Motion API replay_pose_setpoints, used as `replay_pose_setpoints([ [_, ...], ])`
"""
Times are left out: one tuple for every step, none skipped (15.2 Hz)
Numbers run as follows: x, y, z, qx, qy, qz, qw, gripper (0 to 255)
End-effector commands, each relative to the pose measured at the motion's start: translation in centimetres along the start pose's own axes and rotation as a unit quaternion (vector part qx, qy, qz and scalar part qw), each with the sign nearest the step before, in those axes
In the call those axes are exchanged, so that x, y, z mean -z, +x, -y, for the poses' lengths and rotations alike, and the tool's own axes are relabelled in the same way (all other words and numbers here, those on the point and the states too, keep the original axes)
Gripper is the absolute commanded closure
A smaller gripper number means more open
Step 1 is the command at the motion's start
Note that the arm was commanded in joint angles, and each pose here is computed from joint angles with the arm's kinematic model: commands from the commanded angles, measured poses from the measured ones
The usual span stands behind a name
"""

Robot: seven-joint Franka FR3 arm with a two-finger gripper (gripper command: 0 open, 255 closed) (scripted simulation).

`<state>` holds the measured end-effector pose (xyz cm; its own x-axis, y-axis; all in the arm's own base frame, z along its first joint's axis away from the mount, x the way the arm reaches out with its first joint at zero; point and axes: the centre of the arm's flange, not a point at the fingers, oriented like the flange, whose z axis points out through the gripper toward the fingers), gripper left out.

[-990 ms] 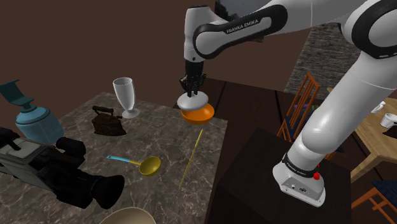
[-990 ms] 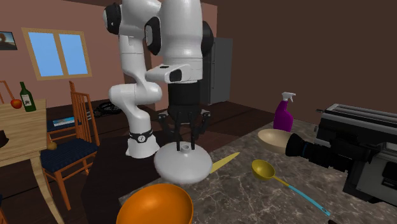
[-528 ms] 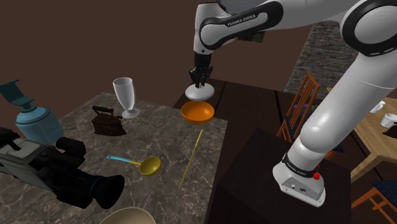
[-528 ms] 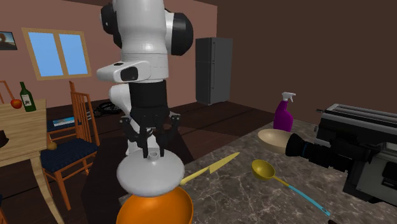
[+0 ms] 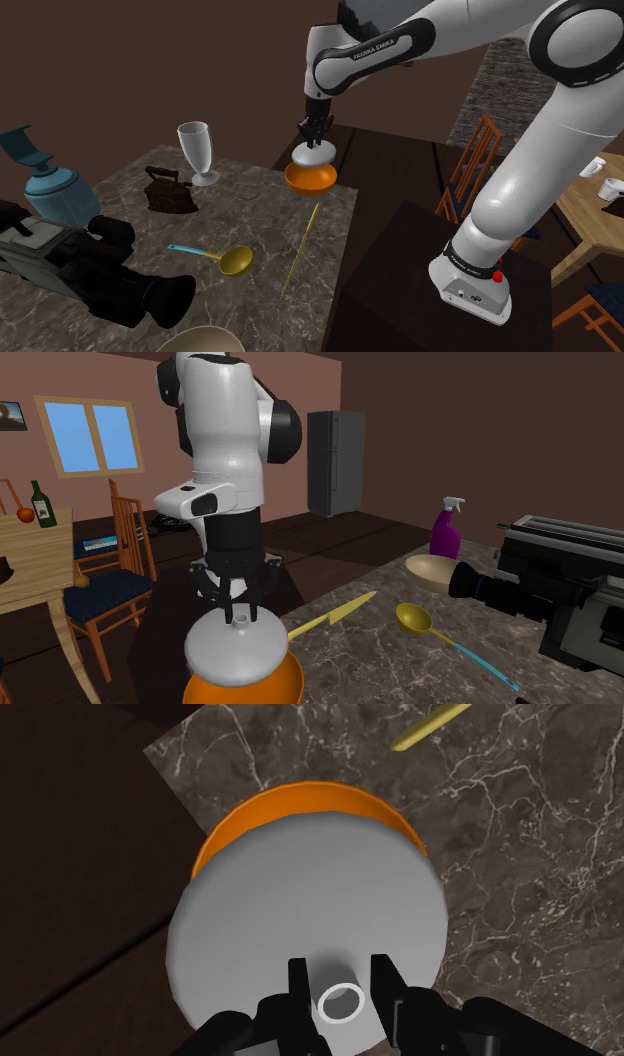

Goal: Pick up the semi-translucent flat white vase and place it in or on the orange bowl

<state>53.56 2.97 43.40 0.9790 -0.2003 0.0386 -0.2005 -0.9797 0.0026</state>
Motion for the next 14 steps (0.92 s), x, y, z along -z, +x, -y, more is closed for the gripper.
replay_pose_setpoints([
  [-1.1, -0.1, 0.0, 0.000, 0.000, 0.000, 1.0000, 255],
  [-1.6, -0.1, 0.0, 0.000, 0.000, 0.000, 1.0000, 255],
  [-2.1, -0.1, 0.0, 0.000, 0.000, 0.000, 1.0000, 255],
  [-2.7, -0.1, 0.0, 0.000, 0.000, 0.000, 1.0000, 255],
  [-3.2, -0.2, 0.0, 0.000, 0.000, 0.000, 1.0000, 255],
  [-3.7, -0.2, 0.0, 0.000, 0.000, 0.000, 1.0000, 255],
  [-4.2, -0.2, 0.0, 0.000, 0.000, 0.000, 1.0000, 255],
  [-4.8, -0.2, 0.0, 0.000, 0.000, 0.000, 1.0000, 255],
  [-5.3, -0.2, 0.0, 0.000, 0.000, 0.000, 1.0000, 255],
  [-5.8, -0.3, 0.0, 0.000, 0.000, 0.000, 1.0000, 255],
  [-6.3, -0.3, 0.0, 0.000, 0.000, 0.000, 1.0000, 255],
  [-6.3, -0.3, 0.0, 0.000, 0.000, 0.000, 1.0000, 255],
  [-6.3, -0.3, 0.0, 0.000, 0.000, 0.000, 1.0000, 255],
  [-6.3, -0.3, 0.0, 0.000, 0.000, 0.000, 1.0000, 255],
])
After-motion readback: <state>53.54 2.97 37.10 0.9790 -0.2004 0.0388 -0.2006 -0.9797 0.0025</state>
